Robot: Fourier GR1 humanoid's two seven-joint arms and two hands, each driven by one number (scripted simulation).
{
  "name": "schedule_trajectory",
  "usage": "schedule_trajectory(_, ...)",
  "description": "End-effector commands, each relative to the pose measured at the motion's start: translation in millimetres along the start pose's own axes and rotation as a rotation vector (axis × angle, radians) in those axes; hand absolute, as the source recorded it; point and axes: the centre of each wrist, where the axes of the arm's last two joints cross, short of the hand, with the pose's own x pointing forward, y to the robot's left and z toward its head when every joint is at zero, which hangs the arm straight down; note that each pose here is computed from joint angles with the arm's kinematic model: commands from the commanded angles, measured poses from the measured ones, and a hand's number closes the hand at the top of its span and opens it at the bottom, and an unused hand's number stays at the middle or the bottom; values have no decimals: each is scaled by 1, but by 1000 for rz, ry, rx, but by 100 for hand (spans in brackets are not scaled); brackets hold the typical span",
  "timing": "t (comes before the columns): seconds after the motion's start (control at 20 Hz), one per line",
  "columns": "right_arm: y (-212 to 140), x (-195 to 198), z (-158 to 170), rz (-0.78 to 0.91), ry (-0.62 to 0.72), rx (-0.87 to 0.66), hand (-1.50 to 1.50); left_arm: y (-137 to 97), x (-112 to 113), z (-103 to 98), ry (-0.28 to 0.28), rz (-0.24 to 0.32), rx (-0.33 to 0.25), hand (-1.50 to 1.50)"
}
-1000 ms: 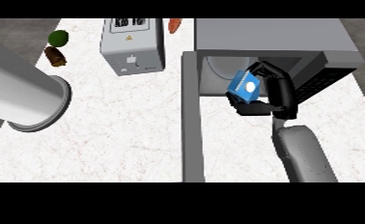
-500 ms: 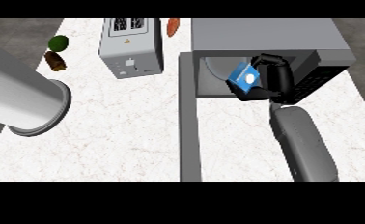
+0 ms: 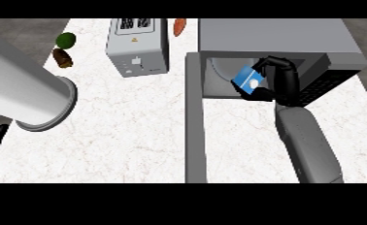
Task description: Pick up the milk, place it into the microwave and close the microwave
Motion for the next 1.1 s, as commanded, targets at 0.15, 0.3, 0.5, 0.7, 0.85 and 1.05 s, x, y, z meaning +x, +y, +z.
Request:
schedule_trajectory(0.15,2,-2,-44,131,140,15,150,-3,-2,-8,-7,10,-35,-150)
schedule_trajectory(0.3,1,0,-47,137,132,-56,150,-3,-3,-18,-14,1,-55,-150)
schedule_trajectory(0.5,-1,-7,-30,147,145,-210,150,-4,-2,-19,-6,-13,-70,-150)
schedule_trajectory(0.7,-8,-11,-19,245,107,-286,150,-4,-3,-20,0,-29,-73,-150)
schedule_trajectory(0.85,-27,-12,-17,399,4,-258,-150,-6,2,-25,-5,-54,-93,-150)
schedule_trajectory(1.05,-32,-15,-7,451,1,-270,-150,-7,0,-28,5,-66,-113,-150)
